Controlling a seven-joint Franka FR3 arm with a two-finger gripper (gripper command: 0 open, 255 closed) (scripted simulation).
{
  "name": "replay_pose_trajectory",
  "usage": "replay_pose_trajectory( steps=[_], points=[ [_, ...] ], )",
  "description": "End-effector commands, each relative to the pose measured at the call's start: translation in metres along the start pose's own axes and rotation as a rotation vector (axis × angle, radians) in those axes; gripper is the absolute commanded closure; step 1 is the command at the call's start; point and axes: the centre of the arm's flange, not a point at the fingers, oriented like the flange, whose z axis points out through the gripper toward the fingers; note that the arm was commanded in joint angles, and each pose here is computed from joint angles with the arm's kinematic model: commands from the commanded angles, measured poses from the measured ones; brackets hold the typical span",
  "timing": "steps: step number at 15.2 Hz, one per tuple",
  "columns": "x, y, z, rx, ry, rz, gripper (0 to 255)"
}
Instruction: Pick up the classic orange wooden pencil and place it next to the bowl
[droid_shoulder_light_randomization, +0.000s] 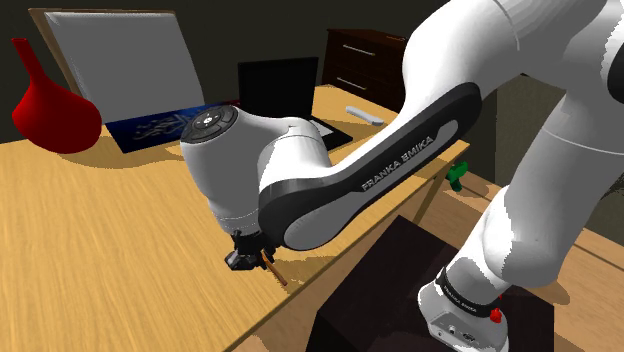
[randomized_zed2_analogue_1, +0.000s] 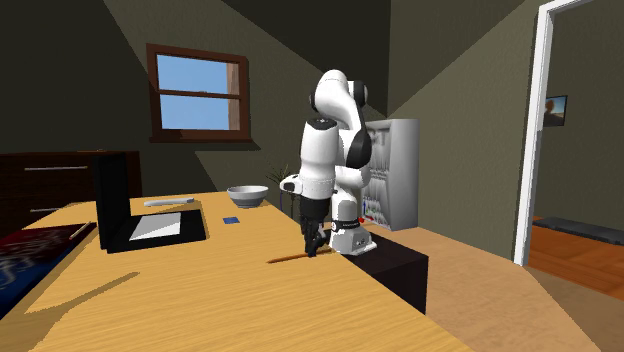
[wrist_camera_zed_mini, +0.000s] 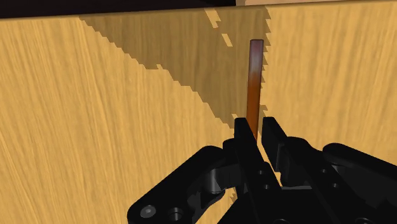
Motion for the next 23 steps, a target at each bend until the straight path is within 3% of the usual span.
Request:
replay_pose_trajectory(
  steps=[1,3,23],
  points=[
    [0.0,0.0,0.001,-0.001,-0.001,0.0,255],
    [0.0,0.0,0.001,-0.001,-0.001,0.0,255],
    [-0.002,0.024,-0.102,-0.001,-0.001,0.0,255]
  ],
)
